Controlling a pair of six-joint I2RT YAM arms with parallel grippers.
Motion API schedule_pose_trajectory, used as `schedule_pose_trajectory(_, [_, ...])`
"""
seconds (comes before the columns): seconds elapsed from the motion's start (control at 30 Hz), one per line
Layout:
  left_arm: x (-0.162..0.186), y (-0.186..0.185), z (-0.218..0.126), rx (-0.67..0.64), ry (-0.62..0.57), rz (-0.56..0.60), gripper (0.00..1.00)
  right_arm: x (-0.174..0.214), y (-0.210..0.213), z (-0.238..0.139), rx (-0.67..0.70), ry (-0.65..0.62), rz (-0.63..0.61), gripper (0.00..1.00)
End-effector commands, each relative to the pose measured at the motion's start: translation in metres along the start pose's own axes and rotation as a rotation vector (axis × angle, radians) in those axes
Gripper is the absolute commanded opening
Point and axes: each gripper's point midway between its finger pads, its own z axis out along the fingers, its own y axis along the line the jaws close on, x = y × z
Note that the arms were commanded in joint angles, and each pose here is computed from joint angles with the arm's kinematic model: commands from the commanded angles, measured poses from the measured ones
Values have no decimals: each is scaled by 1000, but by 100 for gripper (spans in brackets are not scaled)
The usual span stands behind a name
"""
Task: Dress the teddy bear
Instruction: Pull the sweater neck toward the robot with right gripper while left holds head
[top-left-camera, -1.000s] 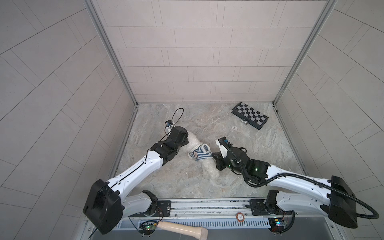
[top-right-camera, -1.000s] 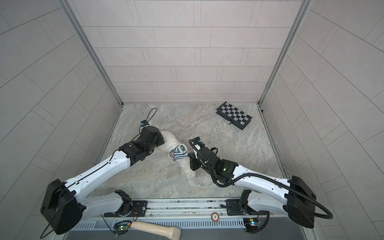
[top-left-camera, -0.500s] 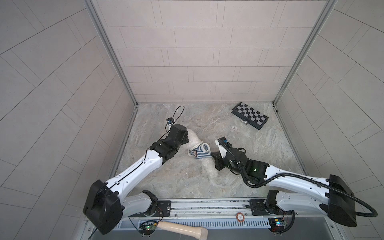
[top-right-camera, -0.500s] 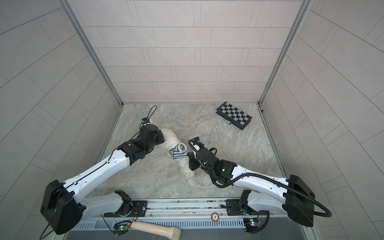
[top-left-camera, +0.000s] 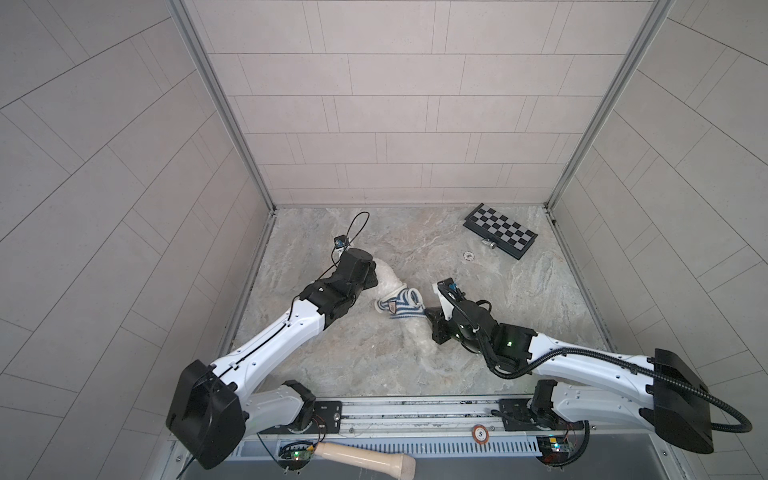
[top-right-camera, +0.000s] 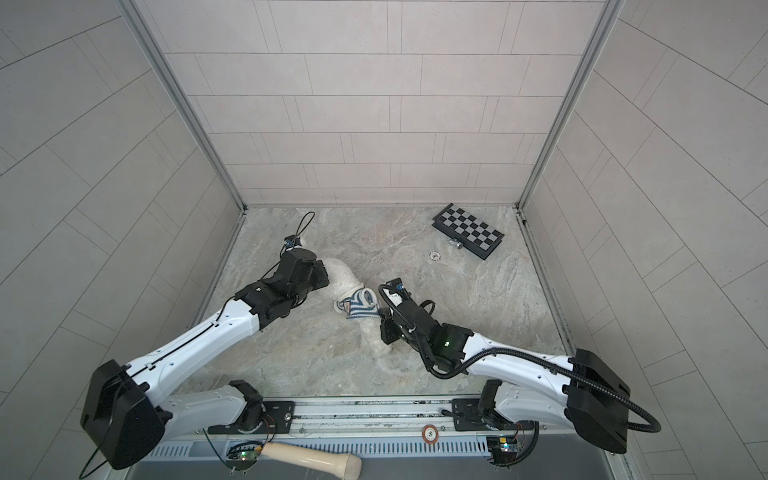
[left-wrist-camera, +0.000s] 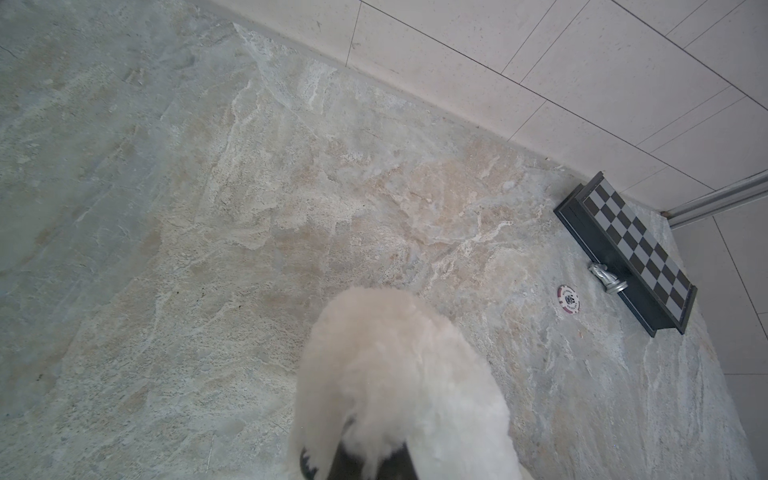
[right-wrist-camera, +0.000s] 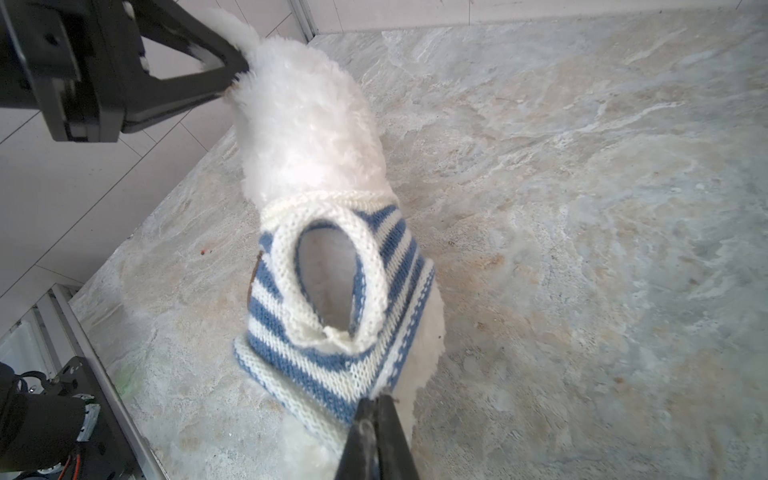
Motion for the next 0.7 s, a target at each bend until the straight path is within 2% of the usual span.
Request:
schedule_pose_trajectory(0.0, [-30, 3, -11, -19, -103, -20, 0, 10, -10, -3, 42, 24, 5, 0])
schedule_pose_trajectory(0.3, [-31, -6, -11, 20, -89, -4, 0, 18, -16, -9, 55, 33, 30, 0])
schedule_pose_trajectory(0.47, [-27, -17, -11, 71, -61, 18, 0, 19, -18, -16, 32, -5, -2, 0])
schedule_pose_trajectory(0.67, [-31, -12, -14, 50, -80, 13, 0, 26, -25, -20, 49, 16, -35, 0])
